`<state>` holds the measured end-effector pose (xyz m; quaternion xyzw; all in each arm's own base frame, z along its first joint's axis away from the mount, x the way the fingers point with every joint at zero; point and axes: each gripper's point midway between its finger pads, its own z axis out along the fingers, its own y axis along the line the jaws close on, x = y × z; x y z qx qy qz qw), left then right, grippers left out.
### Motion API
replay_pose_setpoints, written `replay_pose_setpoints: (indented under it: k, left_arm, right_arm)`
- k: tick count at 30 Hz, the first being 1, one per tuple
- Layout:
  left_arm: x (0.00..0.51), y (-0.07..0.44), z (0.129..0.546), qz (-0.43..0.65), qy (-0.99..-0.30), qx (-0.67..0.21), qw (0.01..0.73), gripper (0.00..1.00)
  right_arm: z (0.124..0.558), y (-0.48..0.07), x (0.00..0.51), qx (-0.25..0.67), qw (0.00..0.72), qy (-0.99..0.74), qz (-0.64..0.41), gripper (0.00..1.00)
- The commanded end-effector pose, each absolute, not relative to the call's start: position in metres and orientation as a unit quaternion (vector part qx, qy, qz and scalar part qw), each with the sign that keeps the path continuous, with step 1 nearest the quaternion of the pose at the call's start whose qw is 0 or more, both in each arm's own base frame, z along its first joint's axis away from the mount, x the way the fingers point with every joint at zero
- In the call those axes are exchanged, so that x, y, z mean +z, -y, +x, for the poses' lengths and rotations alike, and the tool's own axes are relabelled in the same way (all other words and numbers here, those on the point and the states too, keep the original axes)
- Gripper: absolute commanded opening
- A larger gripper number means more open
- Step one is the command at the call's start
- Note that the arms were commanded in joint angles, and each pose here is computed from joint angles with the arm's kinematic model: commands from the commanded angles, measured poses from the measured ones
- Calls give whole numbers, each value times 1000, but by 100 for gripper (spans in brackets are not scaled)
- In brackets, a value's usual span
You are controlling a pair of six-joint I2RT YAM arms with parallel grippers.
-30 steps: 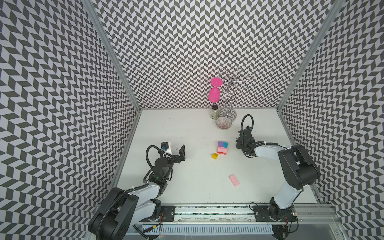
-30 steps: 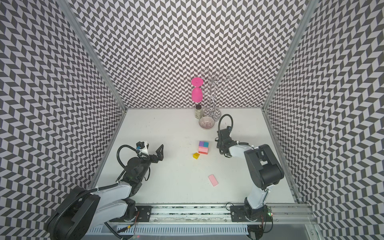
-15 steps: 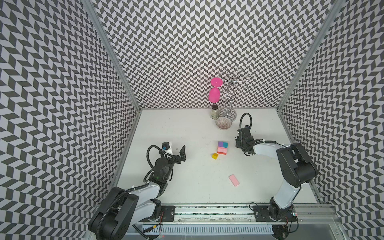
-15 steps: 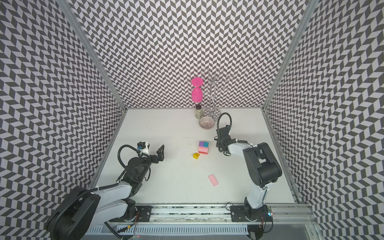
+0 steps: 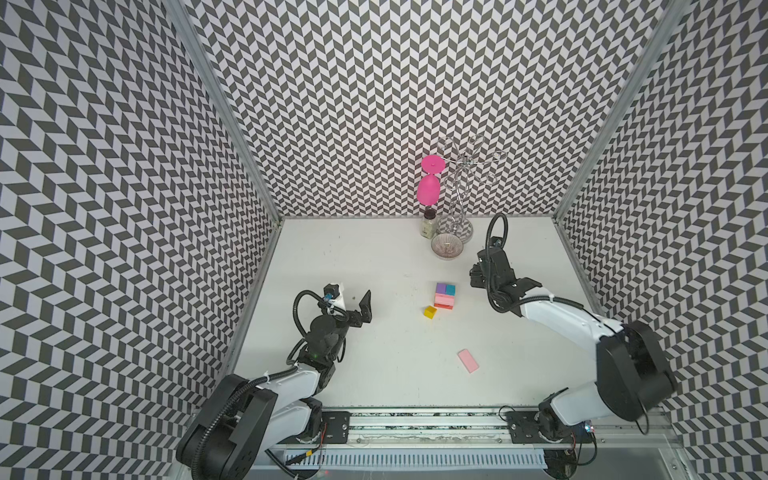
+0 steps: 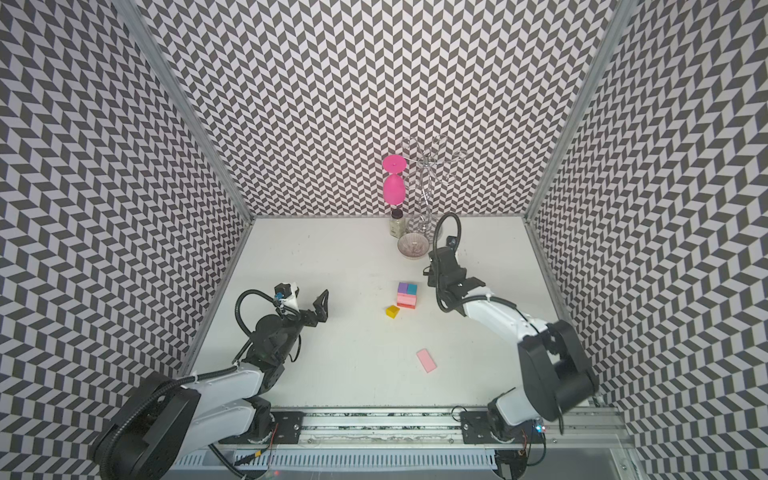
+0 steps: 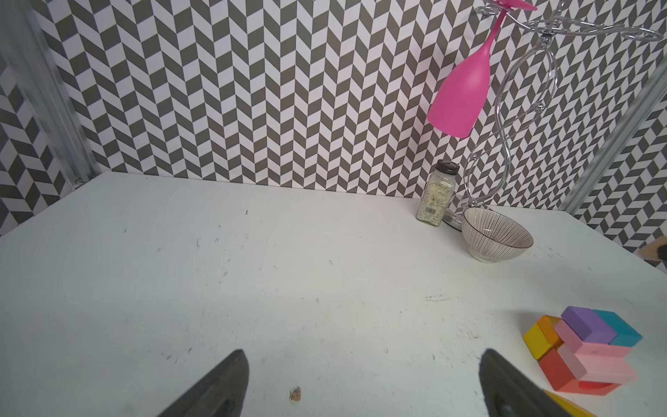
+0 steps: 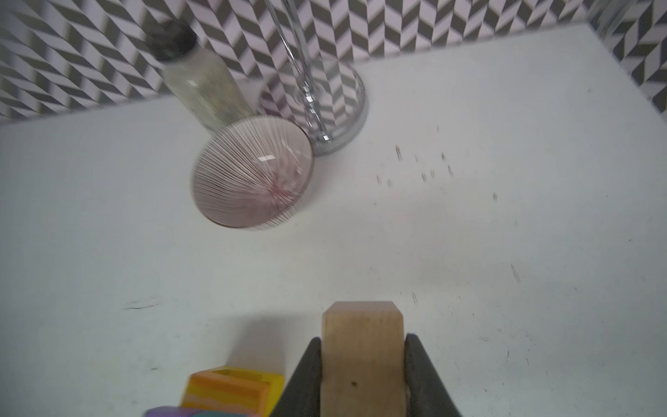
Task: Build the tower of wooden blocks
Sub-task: 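Close the right gripper on the wooden rectangular block and lift it, then carry the wooden block with the right gripper above the stack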
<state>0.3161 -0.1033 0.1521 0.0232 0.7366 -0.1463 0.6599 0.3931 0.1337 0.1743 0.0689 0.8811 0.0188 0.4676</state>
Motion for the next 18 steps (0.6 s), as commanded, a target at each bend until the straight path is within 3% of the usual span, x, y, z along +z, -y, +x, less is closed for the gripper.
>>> replay_pose_setpoints:
  k: [1, 5, 10, 14, 18]
  left_arm:
    - [166, 109, 316, 32, -721, -158, 674, 100]
    - [167, 109, 313, 36, -718, -162, 676, 100]
    - [170, 108, 307, 37, -710, -168, 683, 100]
    - [171, 108, 307, 36, -708, -169, 685, 100]
    - [171, 108, 307, 36, -708, -169, 685, 100]
  right_arm:
    - [384, -138, 233, 8, 528, -845, 86, 0]
    - [380, -152, 258, 51, 555, -829, 53, 0]
    - [378, -153, 253, 52, 490, -869, 46, 0]
    - [371, -198, 277, 125, 519, -839, -109, 0]
    - [351, -231, 289, 172, 503, -812, -242, 0]
